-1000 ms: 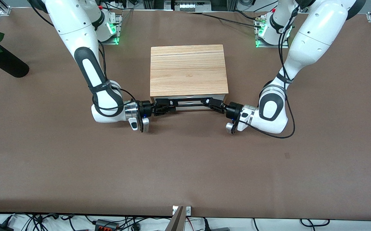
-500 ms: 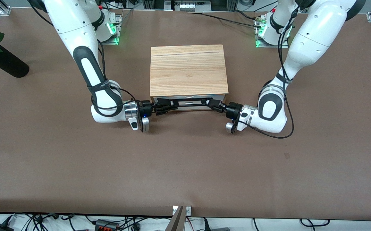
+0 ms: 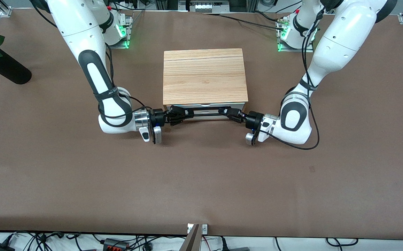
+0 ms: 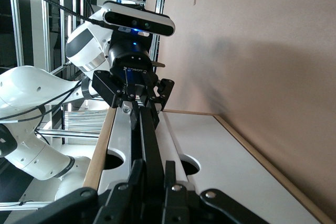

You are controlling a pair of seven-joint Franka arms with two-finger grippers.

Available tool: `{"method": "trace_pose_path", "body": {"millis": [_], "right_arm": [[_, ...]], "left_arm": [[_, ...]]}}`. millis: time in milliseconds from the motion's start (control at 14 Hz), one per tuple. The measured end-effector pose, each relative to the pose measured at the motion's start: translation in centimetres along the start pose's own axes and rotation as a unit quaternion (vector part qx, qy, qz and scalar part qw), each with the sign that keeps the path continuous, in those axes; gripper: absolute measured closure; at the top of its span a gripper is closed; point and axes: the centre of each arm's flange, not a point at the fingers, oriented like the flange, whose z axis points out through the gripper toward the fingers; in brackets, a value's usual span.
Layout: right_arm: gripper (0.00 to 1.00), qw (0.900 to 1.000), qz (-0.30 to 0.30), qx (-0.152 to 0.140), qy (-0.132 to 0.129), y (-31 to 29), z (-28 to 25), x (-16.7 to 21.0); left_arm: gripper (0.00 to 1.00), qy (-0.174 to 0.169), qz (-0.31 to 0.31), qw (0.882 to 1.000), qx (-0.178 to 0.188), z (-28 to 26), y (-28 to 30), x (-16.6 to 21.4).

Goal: Pull top drawer with both arms simultaneously
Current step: 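Close both grippers on the ends of the black handle, then pull the handle outward with both grippers, sliding the drawer open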

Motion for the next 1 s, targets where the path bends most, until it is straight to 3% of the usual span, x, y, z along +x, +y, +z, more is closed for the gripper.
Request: {"method": "trace_pose_path", "body": {"millis": [1000], "right_arm": [[0.81,0.999,-0.032,-0.002,0.022,0.2,-0.9,4.1]], "left_arm": [[0.79,0.041,0.028,0.999,0.015,-2.0,1.3,2.9]]}}
